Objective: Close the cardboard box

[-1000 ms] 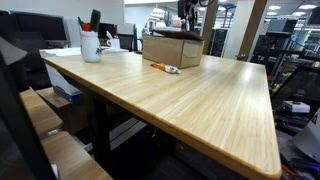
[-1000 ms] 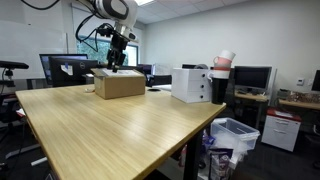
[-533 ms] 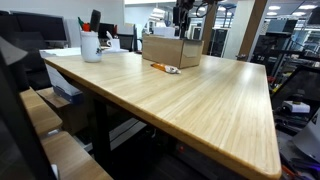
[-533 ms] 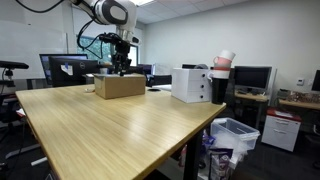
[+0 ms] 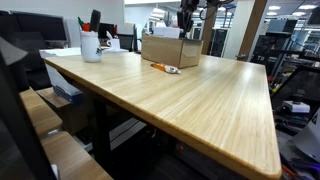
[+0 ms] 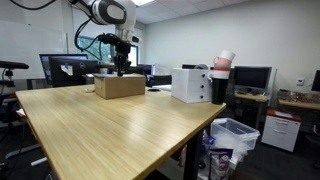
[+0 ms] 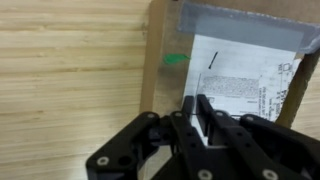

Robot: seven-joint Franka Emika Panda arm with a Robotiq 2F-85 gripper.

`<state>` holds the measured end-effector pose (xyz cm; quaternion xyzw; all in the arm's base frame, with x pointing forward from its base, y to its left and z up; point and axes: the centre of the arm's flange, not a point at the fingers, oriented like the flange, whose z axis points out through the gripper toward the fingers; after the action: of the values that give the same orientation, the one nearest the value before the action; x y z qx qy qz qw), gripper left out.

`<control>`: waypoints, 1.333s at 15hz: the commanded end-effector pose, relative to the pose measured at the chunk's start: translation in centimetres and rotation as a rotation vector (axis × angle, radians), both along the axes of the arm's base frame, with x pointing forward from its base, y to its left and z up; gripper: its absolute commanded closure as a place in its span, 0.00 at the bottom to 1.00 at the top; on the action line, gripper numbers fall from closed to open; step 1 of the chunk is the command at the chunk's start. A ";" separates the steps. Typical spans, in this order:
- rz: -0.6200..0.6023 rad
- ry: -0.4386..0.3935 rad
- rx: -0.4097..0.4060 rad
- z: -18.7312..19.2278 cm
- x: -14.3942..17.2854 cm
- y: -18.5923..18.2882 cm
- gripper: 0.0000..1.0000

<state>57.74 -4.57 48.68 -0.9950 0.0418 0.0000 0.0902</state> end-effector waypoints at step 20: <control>0.257 0.109 -0.252 3.2 -4.3 -2.6 0.60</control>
<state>53.46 -6.96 49.65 -0.9984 -0.0392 0.0399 -0.0071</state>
